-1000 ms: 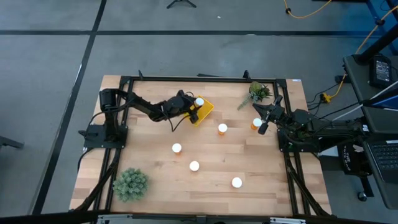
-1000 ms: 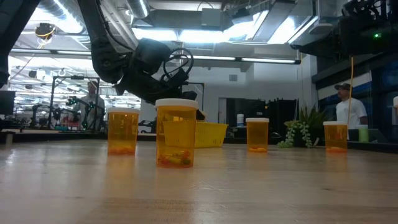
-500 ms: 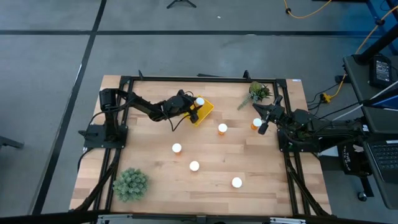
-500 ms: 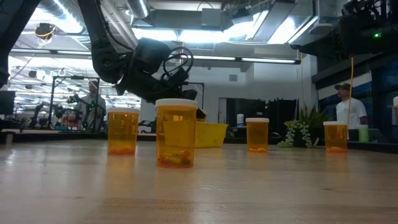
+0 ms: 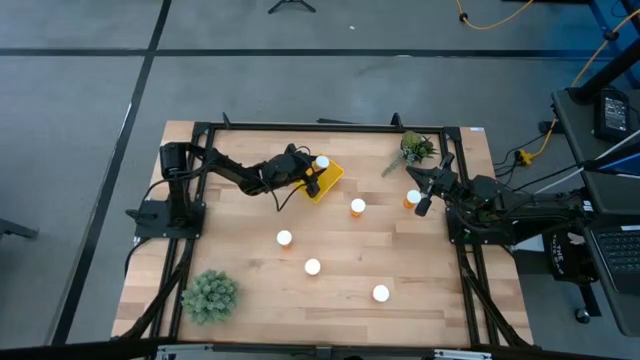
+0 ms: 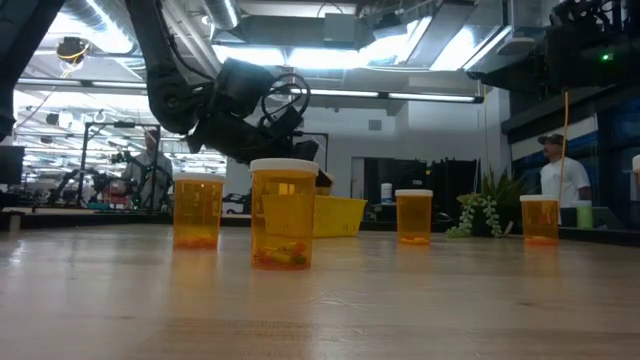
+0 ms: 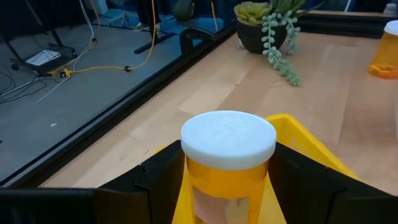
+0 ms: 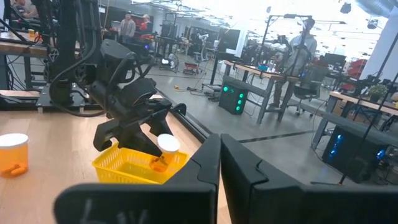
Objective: Pick and place pill bottles into a basket
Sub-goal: Put the pill bottle into the bin
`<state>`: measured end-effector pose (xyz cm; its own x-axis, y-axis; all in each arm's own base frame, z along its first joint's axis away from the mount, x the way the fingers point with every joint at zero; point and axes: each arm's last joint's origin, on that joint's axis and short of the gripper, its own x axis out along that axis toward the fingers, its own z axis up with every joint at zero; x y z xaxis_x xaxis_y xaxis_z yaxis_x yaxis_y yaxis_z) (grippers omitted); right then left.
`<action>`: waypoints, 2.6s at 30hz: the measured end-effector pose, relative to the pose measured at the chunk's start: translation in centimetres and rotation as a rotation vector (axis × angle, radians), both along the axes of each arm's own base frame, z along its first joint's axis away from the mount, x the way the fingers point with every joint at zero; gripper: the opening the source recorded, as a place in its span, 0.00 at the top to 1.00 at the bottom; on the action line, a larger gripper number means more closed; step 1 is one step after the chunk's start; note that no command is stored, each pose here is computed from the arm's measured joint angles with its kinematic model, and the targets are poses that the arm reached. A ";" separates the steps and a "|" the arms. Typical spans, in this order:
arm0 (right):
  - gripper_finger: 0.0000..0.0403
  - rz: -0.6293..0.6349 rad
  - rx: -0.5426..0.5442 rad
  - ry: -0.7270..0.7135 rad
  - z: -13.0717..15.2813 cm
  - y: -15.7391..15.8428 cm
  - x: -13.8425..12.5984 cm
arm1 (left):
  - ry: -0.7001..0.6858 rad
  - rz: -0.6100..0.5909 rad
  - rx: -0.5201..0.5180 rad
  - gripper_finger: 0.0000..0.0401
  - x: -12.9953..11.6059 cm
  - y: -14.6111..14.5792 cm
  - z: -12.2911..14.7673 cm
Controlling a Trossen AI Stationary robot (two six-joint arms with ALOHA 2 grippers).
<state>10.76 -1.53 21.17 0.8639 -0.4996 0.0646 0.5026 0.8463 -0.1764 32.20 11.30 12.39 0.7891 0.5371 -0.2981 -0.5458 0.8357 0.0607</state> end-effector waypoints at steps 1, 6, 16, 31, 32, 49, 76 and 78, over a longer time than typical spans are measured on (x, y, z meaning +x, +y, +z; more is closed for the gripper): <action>0.96 0.000 0.000 0.000 0.0 0.0 0.0 | -0.005 -0.001 0.001 0.46 0.1 0.0 -0.1; 0.96 0.000 0.000 0.000 0.0 0.0 0.0 | -0.007 -0.010 0.026 0.46 0.3 -0.1 -1.0; 0.96 0.000 0.000 0.000 0.0 0.0 0.0 | 0.006 -0.012 0.036 0.46 0.4 -0.2 -1.1; 0.96 0.000 0.000 0.000 0.0 0.0 0.0 | 0.011 -0.014 0.042 0.46 0.4 -0.2 -1.2; 0.96 0.000 0.000 0.000 0.0 0.0 0.0 | 0.018 -0.017 0.052 0.46 0.4 -0.2 -1.2; 0.96 0.000 0.000 0.000 0.0 0.0 0.0 | 0.093 0.011 0.163 0.46 0.3 -0.2 -1.1; 0.96 0.000 0.000 0.001 0.0 0.0 0.0 | 0.060 -0.060 0.290 0.46 -0.3 -2.0 4.6; 0.96 0.000 0.005 0.007 -0.1 0.0 0.0 | 0.105 -0.067 0.276 0.46 -1.0 -2.2 5.7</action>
<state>10.77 -1.53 21.07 0.8645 -0.4995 0.0556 0.5009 0.8475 -0.1759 31.19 9.12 18.10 0.7979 0.5574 -0.2297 -0.4692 0.8134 0.3440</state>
